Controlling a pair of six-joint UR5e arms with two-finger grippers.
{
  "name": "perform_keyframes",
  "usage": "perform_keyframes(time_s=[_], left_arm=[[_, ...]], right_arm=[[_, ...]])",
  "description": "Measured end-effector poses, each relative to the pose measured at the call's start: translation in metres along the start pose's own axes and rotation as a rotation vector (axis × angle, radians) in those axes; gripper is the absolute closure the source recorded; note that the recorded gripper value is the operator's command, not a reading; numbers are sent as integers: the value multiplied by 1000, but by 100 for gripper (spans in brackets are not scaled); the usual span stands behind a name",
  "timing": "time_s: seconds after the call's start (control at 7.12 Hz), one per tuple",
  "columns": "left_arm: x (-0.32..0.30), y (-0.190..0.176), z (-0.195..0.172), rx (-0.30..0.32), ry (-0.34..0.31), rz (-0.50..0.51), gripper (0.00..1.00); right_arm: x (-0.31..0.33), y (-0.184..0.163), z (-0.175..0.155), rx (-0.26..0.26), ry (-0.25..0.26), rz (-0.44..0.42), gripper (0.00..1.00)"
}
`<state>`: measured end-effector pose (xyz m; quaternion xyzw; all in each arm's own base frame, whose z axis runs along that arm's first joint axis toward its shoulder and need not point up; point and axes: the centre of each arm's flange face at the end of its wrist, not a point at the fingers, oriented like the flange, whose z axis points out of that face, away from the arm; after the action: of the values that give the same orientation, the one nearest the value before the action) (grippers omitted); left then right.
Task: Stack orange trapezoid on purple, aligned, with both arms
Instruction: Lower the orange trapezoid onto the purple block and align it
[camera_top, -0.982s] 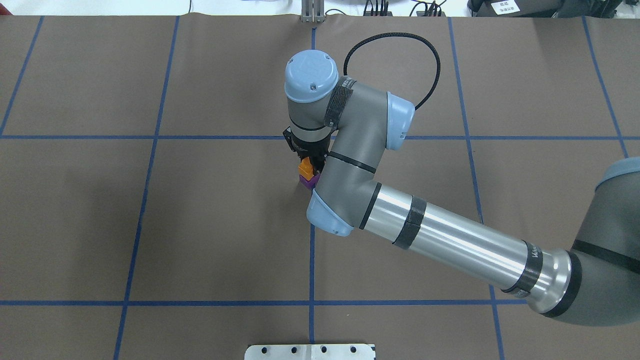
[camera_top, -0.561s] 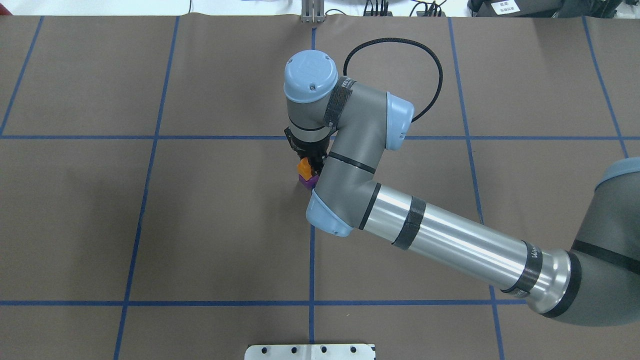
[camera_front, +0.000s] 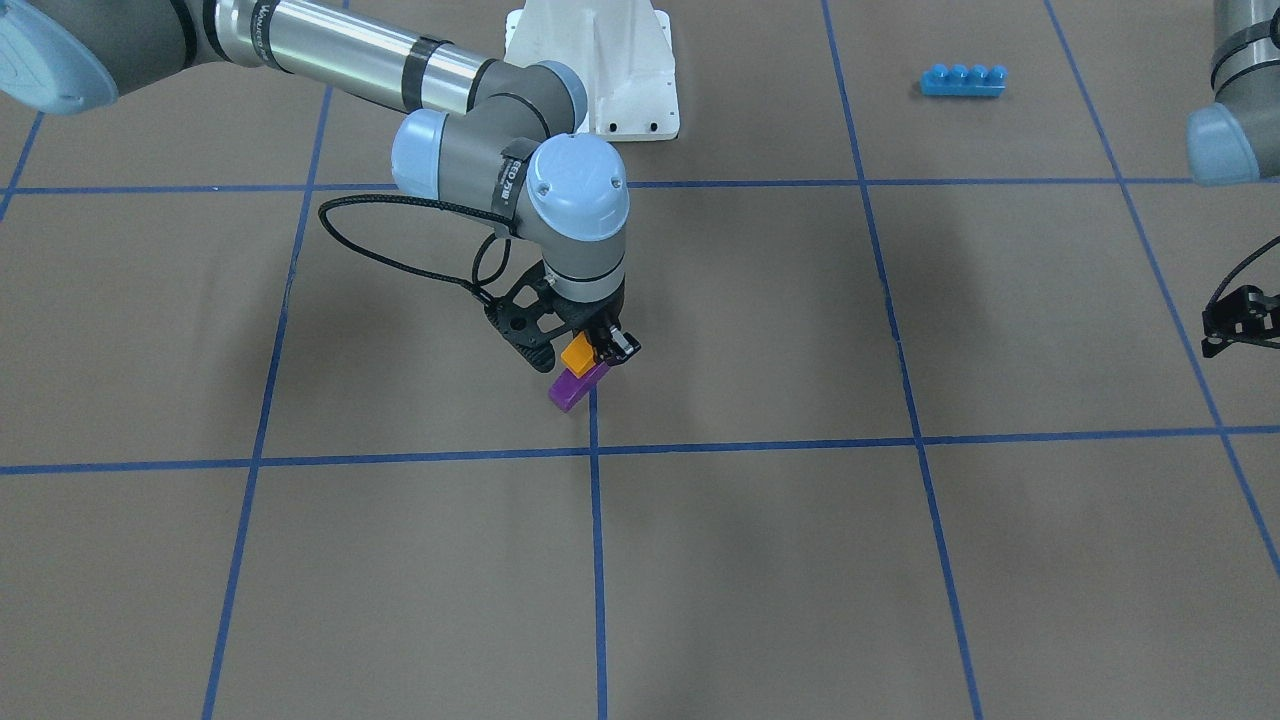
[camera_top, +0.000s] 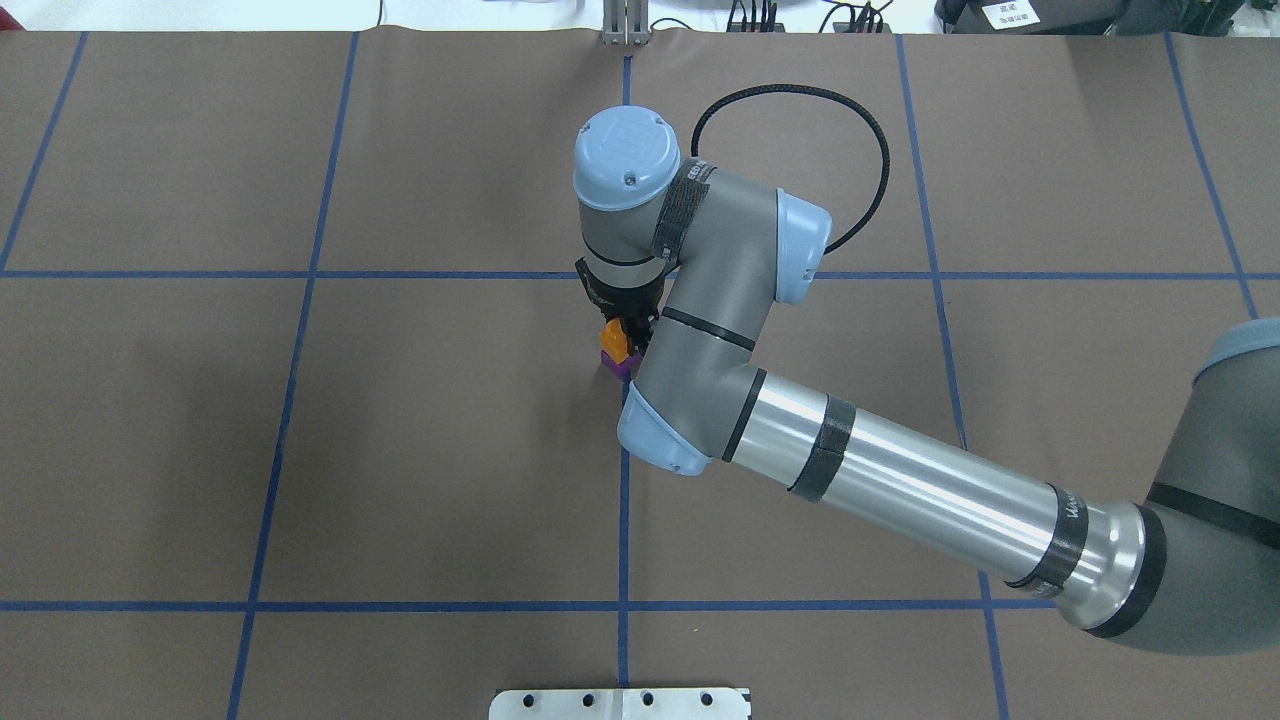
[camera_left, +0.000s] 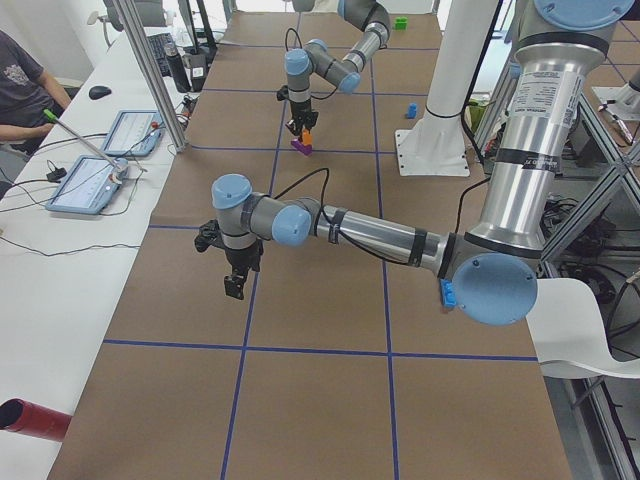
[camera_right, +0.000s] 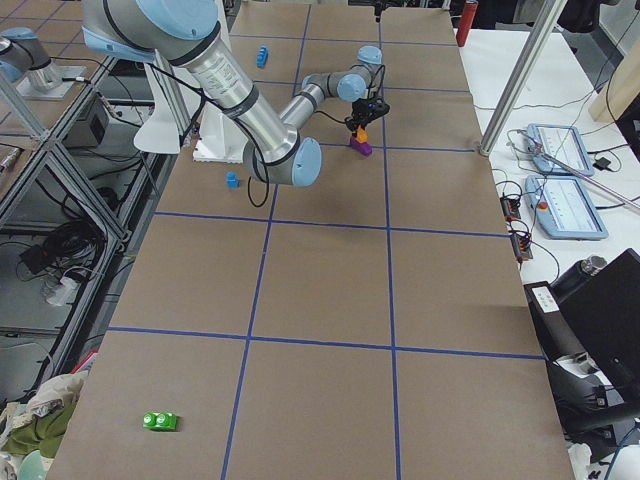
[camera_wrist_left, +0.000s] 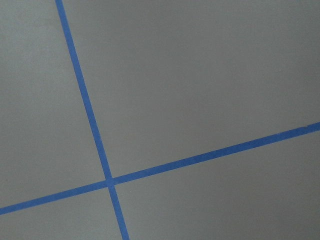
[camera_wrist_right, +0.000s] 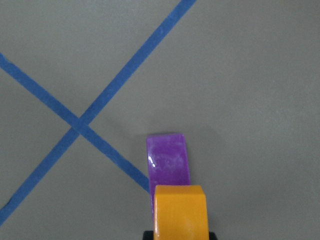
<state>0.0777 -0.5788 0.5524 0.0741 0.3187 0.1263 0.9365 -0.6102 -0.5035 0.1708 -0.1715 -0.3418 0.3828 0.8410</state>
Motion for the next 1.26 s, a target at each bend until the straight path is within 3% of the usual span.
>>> perform_keyframes(time_s=[1.26], left_arm=[[-2, 1, 3, -6, -1, -4, 0]], right_arm=[[4, 11, 3, -9, -1, -33, 100]])
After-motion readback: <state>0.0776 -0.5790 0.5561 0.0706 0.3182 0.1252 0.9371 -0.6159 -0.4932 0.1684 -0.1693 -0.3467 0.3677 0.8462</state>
